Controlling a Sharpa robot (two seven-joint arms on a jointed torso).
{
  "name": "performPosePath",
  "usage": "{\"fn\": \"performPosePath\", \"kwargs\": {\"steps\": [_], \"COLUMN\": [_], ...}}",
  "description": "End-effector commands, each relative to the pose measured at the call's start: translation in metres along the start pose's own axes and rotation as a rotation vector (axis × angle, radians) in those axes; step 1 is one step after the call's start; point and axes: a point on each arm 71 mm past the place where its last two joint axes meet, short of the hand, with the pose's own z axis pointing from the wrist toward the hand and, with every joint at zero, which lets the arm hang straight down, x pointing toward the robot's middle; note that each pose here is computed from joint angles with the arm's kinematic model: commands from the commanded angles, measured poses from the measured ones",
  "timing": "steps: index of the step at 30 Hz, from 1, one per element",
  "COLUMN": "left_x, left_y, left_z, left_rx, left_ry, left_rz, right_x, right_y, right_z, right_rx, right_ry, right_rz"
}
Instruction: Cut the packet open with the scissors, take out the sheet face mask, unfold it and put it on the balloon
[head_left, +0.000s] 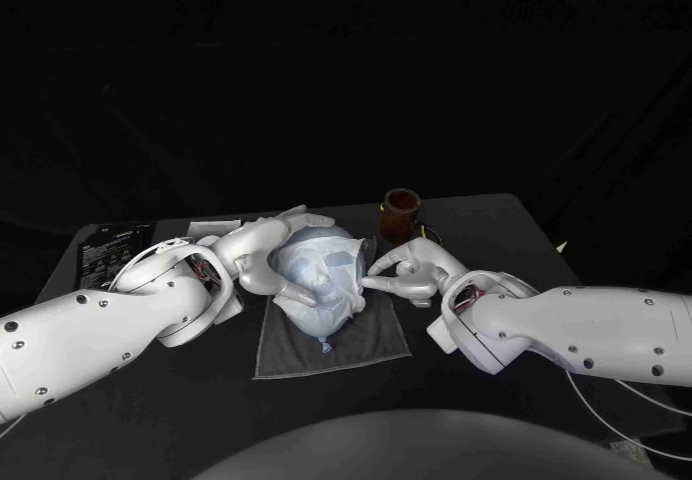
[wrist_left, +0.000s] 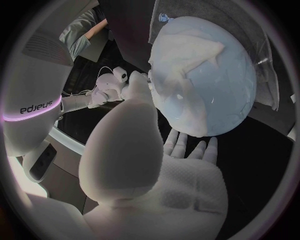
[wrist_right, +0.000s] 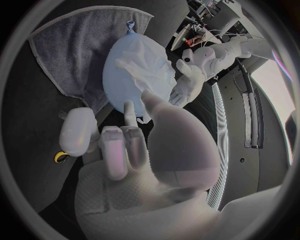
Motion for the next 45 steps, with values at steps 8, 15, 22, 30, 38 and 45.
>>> {"fn": "performPosePath", "kwargs": {"steps": [8,15,22,30,38,45], "left_x": [0.0038,0.0042,0.0032,0.0028,0.0027,0.0027], "left_y": [0.0023,0.0042,0.0057,0.0068,0.0071,0.0075], "left_z": [0.0031,0.0031,0.0023,0.002,0.0021,0.0023], "left_rx": [-0.035,-0.05,-0.061,-0.069,-0.076,-0.081], "left_ry": [0.08,0.091,0.086,0.089,0.093,0.098], "left_rz": [-0.003,-0.004,-0.011,-0.016,-0.018,-0.02], "right_x": [0.006,0.008,0.009,0.011,0.017,0.021], "right_y": [0.003,0.002,0.002,0.002,0.003,0.006], "right_z": [0.0,0.002,0.002,0.004,0.006,0.007], "right_rx": [-0.012,-0.004,-0.001,-0.003,-0.008,-0.018], "right_ry": [0.038,0.05,0.053,0.058,0.068,0.078], "right_rz": [-0.006,-0.014,-0.015,-0.02,-0.021,-0.02]}}
